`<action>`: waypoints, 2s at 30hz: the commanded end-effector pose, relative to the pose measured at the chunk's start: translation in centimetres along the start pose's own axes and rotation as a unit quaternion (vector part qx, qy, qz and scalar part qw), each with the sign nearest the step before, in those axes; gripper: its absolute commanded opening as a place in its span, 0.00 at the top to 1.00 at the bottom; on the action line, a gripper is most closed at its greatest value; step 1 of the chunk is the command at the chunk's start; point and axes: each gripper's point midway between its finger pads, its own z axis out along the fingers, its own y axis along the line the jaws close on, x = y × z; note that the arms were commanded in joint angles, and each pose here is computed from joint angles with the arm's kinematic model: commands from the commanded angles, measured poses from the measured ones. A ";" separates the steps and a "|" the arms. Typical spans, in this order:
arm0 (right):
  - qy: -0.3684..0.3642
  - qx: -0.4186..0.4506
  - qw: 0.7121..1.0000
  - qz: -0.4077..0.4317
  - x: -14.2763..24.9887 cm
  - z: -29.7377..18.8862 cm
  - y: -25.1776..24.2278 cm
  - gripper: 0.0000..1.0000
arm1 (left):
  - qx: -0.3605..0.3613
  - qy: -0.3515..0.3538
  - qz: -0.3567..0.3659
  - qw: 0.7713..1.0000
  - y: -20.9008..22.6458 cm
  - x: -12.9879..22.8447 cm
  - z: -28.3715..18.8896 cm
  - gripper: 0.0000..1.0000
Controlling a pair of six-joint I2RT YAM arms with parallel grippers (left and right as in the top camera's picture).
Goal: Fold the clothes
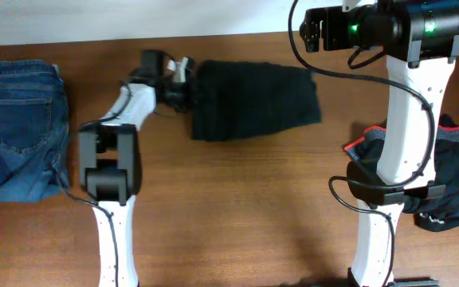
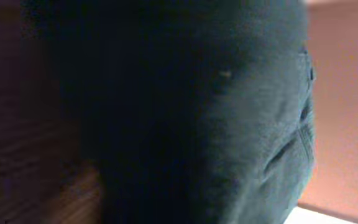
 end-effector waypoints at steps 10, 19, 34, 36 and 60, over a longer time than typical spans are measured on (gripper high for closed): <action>-0.007 0.007 1.000 -0.001 -0.1 -0.8 -0.3 0.01 | -0.215 -0.216 0.104 0.947 -5.8 -8.1 -19.1 0.99; -0.007 0.005 1.000 -0.002 -0.1 -0.8 -0.1 0.01 | -0.301 -0.327 0.084 0.892 -5.3 -9.9 -29.8 0.99; -0.006 0.004 1.000 -0.002 -0.1 -0.7 -0.1 0.01 | -0.325 -0.387 -0.012 0.863 1.2 -8.3 -41.4 1.00; -0.006 0.003 1.000 -0.002 -0.1 -0.7 -0.1 0.01 | -0.330 -0.402 -0.016 0.854 1.2 -7.8 -43.4 0.99; -0.005 -0.027 1.000 -0.002 -0.1 -0.8 1.0 0.01 | -0.373 -0.431 -0.164 0.805 3.9 3.8 -54.7 0.99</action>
